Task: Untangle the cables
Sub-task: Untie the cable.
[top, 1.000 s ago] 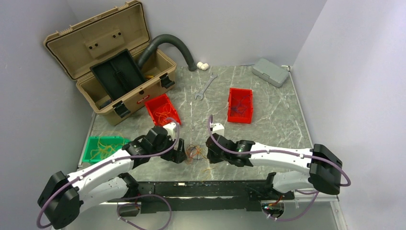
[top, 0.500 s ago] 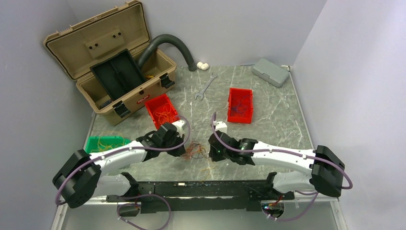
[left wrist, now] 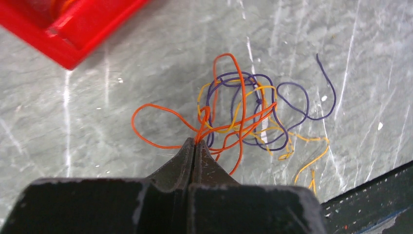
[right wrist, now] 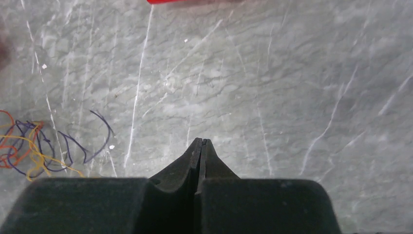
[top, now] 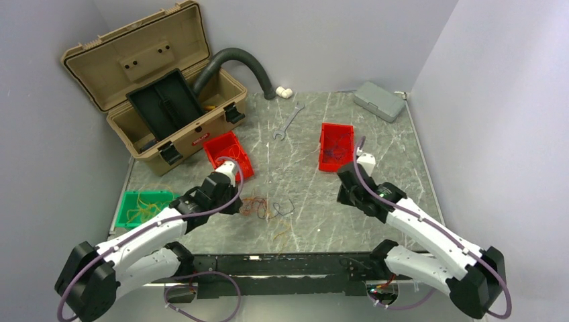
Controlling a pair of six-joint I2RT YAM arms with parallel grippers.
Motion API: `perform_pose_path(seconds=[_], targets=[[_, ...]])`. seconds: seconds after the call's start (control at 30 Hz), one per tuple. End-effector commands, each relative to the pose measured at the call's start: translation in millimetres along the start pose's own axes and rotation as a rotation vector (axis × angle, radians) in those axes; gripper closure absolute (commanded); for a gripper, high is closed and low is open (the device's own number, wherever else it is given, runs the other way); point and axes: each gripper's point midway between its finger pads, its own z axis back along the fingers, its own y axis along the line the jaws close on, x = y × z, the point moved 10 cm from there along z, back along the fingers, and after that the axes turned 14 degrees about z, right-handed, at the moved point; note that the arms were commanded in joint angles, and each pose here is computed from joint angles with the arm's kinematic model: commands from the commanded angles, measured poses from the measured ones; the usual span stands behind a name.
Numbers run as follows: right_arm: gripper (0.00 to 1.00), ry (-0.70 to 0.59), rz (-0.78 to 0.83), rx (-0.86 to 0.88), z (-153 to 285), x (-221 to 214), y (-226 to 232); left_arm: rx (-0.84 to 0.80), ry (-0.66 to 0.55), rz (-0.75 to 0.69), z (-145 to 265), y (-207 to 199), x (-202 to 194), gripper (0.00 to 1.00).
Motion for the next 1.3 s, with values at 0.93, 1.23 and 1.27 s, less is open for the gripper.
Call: perform_pose_path(seconds=[0.93,1.23,1.27], targets=[[0.29,0.122,0.278,0.326,-44.3,-21.7,151.9,-0.094,0.088,-0.022,1.0,-4.1,0.2,1.00],[0.33,0.154,0.143,0.260,-60.7,-31.5,157.7,-0.086,0.092,-0.029,0.1,-0.2,-3.5,1.00],[0.34,0.154,0.141,0.254,-62.9,-31.3,159.8,-0.087,0.093,-0.029,-0.1,0.0,-3.9,1.00]])
